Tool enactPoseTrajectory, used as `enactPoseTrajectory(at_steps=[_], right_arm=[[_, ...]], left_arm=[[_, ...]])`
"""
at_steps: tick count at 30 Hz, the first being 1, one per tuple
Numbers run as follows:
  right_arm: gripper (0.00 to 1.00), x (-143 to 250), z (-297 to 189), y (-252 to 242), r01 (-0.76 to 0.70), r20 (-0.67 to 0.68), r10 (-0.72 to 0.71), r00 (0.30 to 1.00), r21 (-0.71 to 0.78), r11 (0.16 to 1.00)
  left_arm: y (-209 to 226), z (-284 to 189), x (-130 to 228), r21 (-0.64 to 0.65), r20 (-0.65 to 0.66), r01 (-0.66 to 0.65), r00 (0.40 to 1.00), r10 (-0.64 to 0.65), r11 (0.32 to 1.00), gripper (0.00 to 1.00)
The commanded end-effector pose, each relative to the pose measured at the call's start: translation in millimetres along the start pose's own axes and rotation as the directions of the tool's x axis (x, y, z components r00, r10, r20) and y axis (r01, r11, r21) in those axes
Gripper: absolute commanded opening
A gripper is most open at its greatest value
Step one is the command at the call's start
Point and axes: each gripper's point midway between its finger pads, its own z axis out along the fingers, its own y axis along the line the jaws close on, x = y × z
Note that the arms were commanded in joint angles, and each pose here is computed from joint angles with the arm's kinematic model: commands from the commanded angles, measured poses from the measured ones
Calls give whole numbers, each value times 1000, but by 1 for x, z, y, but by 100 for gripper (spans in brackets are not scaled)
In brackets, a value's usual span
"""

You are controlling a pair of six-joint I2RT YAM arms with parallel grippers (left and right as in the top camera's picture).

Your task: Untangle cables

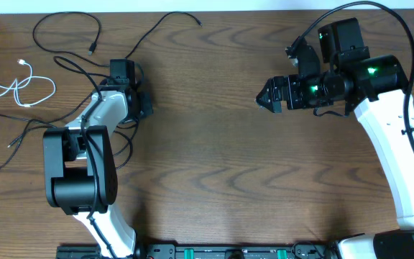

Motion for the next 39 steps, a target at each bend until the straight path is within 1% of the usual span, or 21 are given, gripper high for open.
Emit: enactPoseTrajectory(at_steps=[1, 6, 12, 17, 24, 28, 30, 32, 34, 35, 36, 37, 38, 39], right_arm=[[99, 1, 3, 2, 20, -9, -20, 1000, -2, 1000], [99, 0, 3, 2, 22, -5, -22, 1000, 1, 1000], [99, 0, 3, 2, 22, -5, -22, 1000, 1, 1000], [99, 0, 3, 1, 22, -6, -22, 1000, 1, 1000], [99, -1, 3, 2, 24, -1, -24, 1000, 1, 1000], [99, -1, 3, 0, 24, 0, -24, 1000, 12, 1000], [99, -1, 3, 0, 24, 0, -24, 1000, 12, 1000], [99, -1, 3, 0, 24, 0, -24, 1000, 12, 1000], [99, -1, 3, 0, 23, -1, -23, 1000, 12, 1000], [99, -1, 3, 0, 23, -2, -23, 1000, 12, 1000], [99, 0, 3, 0, 22, -4, -22, 1000, 12, 1000], [99, 0, 3, 0, 21, -6, -21, 1000, 12, 1000], [99, 1, 3, 0, 20, -8, -20, 1000, 13, 1000], [99, 1, 3, 0, 20, -8, -20, 1000, 13, 1000]], left_arm=[[8, 5, 21, -33, -82, 9, 997, -12, 999, 8], [12, 1, 40, -63, -155, 75, 984, -84, 995, 7], [16, -13, 51, -81, -196, 90, 975, -104, 993, 8], [17, -32, 51, -90, -186, 149, 969, -163, 985, 7], [16, -71, 42, -58, -119, 156, 980, -162, 986, 8], [17, -95, 44, -49, -100, 158, 982, -162, 986, 8], [18, -105, 46, -47, -94, 158, 982, -162, 986, 10], [19, -112, 48, -45, -91, 158, 983, -162, 986, 16], [20, -115, 50, -48, -95, 158, 982, -162, 986, 17], [20, -116, 52, -50, -101, 158, 982, -162, 986, 21], [20, -117, 53, -53, -106, 157, 981, -162, 986, 31], [21, -117, 54, -55, -110, 156, 981, -162, 986, 52], [21, -117, 55, -55, -111, 157, 981, -162, 986, 70], [21, -117, 54, -55, -110, 157, 981, -162, 986, 78]])
